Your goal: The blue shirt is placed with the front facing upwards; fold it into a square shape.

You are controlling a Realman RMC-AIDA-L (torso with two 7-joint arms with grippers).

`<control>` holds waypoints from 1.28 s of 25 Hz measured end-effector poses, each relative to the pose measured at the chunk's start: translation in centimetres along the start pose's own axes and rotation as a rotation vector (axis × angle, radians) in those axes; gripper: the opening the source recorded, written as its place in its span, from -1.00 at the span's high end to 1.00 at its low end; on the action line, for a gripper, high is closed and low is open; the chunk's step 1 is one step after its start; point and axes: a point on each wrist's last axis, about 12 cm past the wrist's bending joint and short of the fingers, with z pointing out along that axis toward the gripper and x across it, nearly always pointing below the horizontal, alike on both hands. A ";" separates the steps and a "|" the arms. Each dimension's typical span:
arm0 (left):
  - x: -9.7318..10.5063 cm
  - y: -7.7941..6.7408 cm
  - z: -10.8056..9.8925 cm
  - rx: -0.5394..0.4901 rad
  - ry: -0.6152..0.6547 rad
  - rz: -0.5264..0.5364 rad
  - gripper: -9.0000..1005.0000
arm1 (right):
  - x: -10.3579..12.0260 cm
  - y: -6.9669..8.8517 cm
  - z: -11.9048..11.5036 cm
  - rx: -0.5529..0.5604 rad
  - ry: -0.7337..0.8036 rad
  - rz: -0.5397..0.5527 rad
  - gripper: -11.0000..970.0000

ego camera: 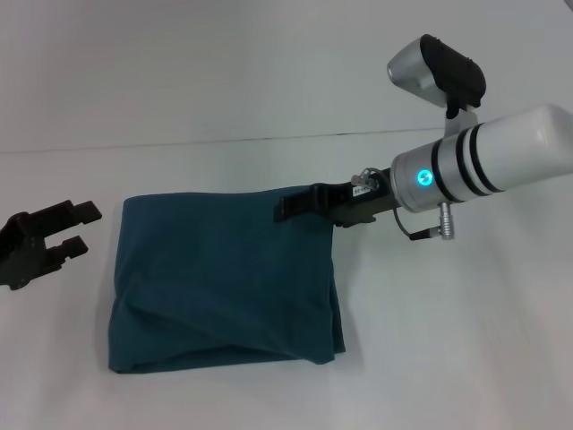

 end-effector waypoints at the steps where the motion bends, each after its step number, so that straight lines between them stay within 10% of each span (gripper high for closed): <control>1: 0.0 0.0 0.0 0.000 0.000 0.000 -0.44 | 0.0 0.1 0.1 0.000 -0.003 -0.002 -0.80; 14: 0.1 -0.3 0.8 0.016 0.014 0.006 -0.45 | 0.7 -0.4 1.4 0.044 -0.048 -0.012 -0.77; 32: 0.1 -0.3 0.9 0.017 0.016 0.005 -0.44 | 0.2 0.1 1.1 0.025 -0.045 -0.013 0.69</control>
